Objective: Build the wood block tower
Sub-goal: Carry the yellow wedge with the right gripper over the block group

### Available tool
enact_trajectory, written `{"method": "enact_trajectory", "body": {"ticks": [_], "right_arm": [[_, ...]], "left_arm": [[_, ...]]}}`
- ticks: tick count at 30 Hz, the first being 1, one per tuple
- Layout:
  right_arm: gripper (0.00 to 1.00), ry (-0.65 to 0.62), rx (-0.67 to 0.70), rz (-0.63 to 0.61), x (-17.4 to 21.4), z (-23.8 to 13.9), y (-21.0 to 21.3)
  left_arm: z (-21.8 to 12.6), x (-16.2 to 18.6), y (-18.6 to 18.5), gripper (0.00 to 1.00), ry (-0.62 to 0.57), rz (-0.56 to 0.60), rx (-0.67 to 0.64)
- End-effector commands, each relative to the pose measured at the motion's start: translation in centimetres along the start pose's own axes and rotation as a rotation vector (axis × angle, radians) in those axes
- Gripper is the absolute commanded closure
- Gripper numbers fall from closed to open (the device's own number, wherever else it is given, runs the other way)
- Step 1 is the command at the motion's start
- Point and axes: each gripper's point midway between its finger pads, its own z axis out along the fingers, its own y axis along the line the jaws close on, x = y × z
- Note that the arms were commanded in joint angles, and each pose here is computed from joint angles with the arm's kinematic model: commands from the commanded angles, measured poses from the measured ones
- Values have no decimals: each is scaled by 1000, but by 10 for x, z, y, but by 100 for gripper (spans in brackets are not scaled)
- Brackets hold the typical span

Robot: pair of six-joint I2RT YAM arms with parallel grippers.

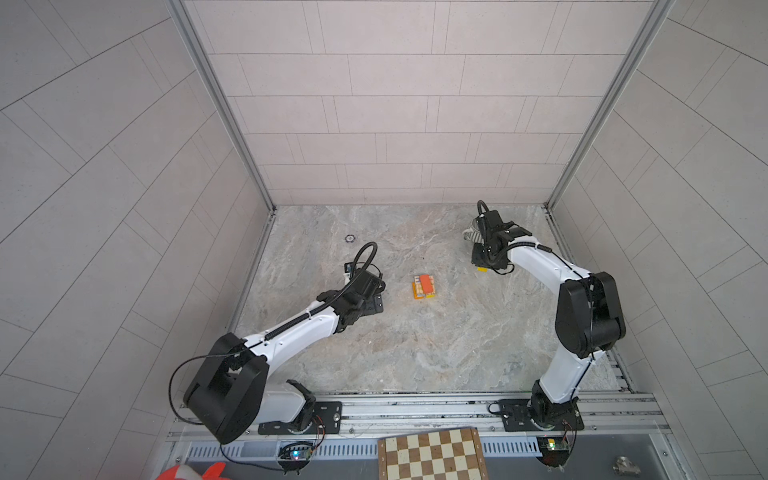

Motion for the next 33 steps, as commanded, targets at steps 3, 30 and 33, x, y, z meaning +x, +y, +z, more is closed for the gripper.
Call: {"method": "enact_trajectory", "body": {"ticks": [3,30,33], "right_arm": [[79,34,-19,-123,23,-30,16],[78,40,-215,-350,80,-56,139],[78,46,-216,-363,82,-53,147]], "left_arm": [[-10,19,9,0,33,28,-14],[-25,53,31,0,11,20,-2],[-24,51,24,0,10,17,27]]}}
